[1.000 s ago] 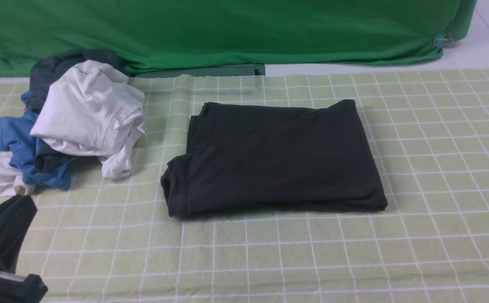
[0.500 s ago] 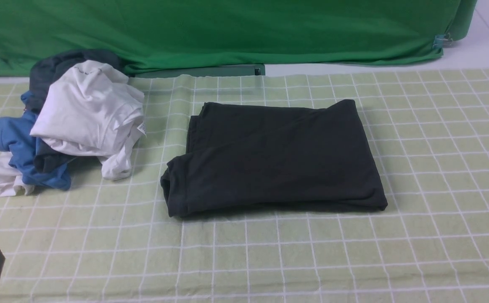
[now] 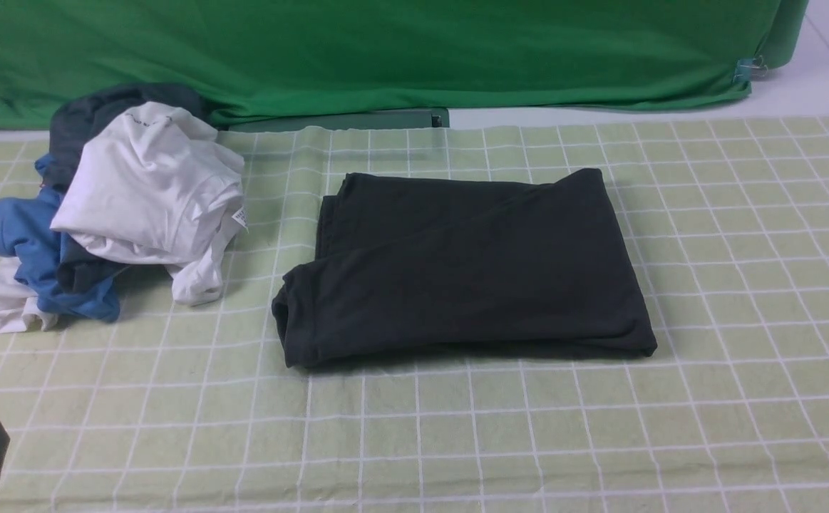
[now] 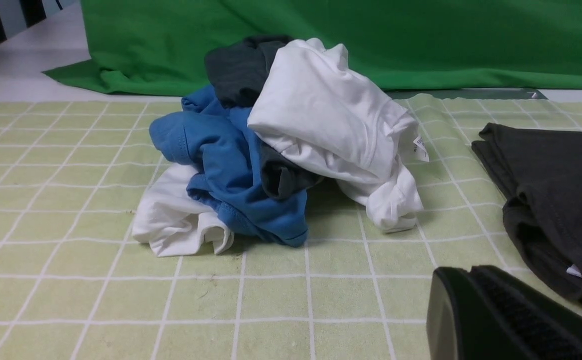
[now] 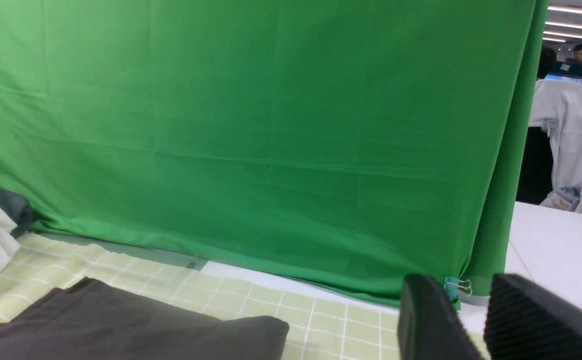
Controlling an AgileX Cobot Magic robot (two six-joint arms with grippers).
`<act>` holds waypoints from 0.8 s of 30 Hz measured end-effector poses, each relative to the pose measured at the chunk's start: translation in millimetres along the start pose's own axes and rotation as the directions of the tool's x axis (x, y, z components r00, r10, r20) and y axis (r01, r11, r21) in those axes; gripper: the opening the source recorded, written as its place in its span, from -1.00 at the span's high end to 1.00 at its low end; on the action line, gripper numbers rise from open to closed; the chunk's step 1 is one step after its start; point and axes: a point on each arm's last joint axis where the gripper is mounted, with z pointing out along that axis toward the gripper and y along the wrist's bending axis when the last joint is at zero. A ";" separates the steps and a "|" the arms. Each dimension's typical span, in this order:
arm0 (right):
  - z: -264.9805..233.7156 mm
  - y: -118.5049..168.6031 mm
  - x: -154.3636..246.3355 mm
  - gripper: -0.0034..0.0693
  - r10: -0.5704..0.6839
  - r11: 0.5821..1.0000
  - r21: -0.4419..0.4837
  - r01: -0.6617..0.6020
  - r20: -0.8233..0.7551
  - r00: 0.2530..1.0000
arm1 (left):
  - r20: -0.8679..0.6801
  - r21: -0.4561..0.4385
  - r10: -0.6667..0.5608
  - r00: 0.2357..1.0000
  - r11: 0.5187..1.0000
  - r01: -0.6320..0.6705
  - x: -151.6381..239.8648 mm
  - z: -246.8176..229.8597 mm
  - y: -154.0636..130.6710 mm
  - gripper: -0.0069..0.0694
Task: Fold a long-sleeved shirt over a green coffee tablecloth.
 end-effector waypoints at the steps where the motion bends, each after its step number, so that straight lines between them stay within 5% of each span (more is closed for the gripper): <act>1: 0.0 0.0 0.0 0.37 0.000 1.000 0.000 0.000 0.000 1.000 | 0.000 0.000 0.000 1.000 1.000 0.000 0.0 0.0 0.0 0.79; 24: 0.0 0.0 0.0 0.30 0.000 1.000 0.000 0.000 0.000 1.000 | 0.000 0.000 -0.001 1.000 1.000 0.001 0.0 0.0 0.0 0.79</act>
